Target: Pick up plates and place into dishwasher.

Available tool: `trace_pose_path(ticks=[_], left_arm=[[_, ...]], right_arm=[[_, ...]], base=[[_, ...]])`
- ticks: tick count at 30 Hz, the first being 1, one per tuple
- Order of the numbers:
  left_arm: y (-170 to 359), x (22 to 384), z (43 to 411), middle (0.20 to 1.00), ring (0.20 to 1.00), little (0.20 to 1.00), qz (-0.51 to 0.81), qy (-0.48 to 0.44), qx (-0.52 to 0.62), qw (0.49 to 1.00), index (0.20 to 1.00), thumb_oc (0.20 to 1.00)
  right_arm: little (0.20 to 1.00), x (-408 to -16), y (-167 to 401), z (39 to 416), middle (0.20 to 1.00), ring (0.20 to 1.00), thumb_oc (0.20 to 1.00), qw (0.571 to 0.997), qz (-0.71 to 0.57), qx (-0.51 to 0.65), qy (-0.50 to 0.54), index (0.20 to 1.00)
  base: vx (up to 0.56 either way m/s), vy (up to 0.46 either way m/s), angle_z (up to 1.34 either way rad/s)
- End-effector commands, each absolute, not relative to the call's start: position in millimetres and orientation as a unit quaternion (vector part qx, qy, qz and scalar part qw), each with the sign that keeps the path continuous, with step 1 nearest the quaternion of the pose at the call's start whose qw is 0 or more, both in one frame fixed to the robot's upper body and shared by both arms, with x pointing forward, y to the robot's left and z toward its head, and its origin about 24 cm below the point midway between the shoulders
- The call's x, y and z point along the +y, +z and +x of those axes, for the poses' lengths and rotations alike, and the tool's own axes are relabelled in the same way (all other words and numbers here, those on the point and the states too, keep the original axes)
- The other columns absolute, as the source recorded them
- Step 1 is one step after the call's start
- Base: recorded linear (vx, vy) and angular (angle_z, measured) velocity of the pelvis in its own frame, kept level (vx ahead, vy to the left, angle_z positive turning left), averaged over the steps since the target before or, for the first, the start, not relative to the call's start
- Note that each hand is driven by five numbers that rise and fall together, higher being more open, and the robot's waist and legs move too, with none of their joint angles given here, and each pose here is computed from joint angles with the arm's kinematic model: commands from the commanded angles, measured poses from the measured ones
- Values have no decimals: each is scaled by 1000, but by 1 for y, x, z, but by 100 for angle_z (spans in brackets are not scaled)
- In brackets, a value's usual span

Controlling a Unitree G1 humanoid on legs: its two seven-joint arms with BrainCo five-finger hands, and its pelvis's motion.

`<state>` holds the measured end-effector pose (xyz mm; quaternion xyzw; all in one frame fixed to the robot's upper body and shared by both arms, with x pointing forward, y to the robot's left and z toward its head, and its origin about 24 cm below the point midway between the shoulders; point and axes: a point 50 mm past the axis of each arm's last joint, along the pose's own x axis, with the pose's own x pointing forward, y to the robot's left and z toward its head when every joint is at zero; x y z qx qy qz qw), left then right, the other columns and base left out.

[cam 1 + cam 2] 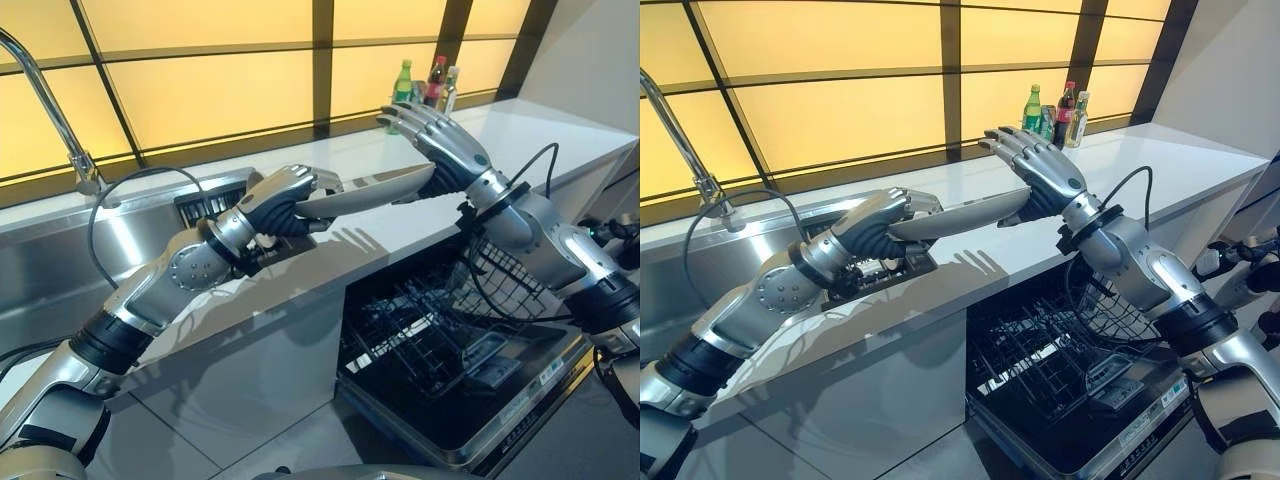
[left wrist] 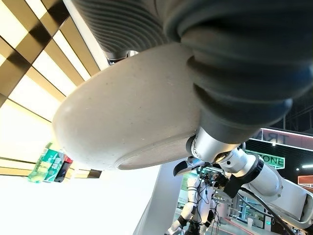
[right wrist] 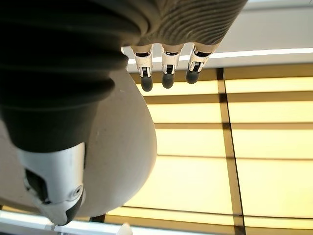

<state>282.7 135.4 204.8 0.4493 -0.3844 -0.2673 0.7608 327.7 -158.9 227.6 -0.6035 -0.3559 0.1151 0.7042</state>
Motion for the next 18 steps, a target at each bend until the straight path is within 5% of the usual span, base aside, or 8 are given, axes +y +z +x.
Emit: trace_pose_path(ticks=[1, 2, 3, 18], left_arm=[[247, 116, 275, 200, 200, 200, 411, -280, -479, 724, 200, 200], [248, 117, 275, 200, 200, 200, 411, -280, -479, 723, 200, 200], [248, 117, 275, 200, 200, 200, 412, -280, -478, 723, 200, 200], [232, 119, 287, 200, 200, 200, 430, -270, -438, 742, 200, 200]], right_arm=[[843, -153, 267, 337, 843, 843, 843, 695, -601, -384, 98, 843], [401, -153, 268, 337, 401, 401, 401, 699, -595, -385, 98, 401], [200, -153, 268, 336, 200, 200, 200, 707, -582, -388, 102, 200], [200, -141, 264, 320, 200, 200, 200, 810, -350, -439, 170, 200]], base=[[4, -12, 4], [8, -15, 7], [11, -14, 7], [18, -13, 4]])
